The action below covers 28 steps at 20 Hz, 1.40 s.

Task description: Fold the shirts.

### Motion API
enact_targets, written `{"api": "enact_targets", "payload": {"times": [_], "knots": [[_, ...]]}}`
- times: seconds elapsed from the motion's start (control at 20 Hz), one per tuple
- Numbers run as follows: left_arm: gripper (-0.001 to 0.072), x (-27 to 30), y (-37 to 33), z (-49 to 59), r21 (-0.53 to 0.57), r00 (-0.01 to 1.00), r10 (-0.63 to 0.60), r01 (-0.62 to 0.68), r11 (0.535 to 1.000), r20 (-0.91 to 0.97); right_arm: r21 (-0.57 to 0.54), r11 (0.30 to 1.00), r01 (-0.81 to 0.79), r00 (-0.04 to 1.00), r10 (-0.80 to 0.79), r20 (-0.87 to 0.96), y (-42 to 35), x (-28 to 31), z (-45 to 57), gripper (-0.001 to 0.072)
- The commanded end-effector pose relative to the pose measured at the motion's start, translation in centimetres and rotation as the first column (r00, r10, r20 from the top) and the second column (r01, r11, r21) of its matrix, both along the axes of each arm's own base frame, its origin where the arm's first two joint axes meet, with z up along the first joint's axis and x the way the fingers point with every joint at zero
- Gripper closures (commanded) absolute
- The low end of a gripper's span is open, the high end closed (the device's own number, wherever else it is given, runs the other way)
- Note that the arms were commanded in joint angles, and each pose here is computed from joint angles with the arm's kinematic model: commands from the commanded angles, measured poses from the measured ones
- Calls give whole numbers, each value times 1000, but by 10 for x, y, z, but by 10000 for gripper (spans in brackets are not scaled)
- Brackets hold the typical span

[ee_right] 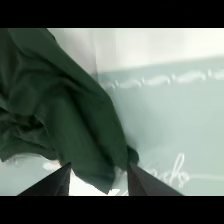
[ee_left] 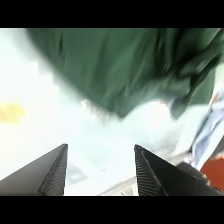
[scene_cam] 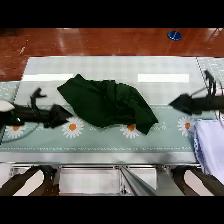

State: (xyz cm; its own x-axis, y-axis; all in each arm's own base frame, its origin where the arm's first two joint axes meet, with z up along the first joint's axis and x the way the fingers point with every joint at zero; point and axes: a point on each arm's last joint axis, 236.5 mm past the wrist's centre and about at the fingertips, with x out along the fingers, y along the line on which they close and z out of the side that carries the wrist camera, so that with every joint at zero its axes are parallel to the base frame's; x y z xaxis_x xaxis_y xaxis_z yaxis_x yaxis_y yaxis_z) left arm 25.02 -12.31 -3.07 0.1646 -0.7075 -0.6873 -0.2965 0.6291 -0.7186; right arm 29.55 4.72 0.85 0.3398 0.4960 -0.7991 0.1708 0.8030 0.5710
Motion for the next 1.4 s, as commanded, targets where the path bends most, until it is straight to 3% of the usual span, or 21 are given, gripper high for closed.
{"api": "enact_targets", "payload": {"times": [0.0,0.25,0.95,1.0,1.05,1.1,1.35], "knots": [[201,-35,-21,-42,5,991,86,-86,996,-103,23,996,80,997,-80,-11,12,-46,-39,302],[203,-9,-54,-61,21,987,146,-145,989,-71,61,994,86,995,-82,-58,23,-63,-54,302],[210,68,-97,-73,-11,991,25,-27,1000,-128,47,997,64,997,-62,-43,21,-63,-55,302],[332,71,-99,-74,-16,991,17,-19,1000,-131,46,997,66,997,-64,-43,21,-63,-55,302],[595,74,-101,-73,-22,992,-1,-2,1000,-123,44,996,72,997,-71,-36,20,-61,-55,302],[682,77,-103,-70,-24,995,-27,25,999,-94,42,996,79,997,-78,-29,19,-58,-55,302],[682,89,-108,-53,-44,997,-54,52,998,-49,8,999,42,997,-42,-62,27,-47,-83,302]]}}
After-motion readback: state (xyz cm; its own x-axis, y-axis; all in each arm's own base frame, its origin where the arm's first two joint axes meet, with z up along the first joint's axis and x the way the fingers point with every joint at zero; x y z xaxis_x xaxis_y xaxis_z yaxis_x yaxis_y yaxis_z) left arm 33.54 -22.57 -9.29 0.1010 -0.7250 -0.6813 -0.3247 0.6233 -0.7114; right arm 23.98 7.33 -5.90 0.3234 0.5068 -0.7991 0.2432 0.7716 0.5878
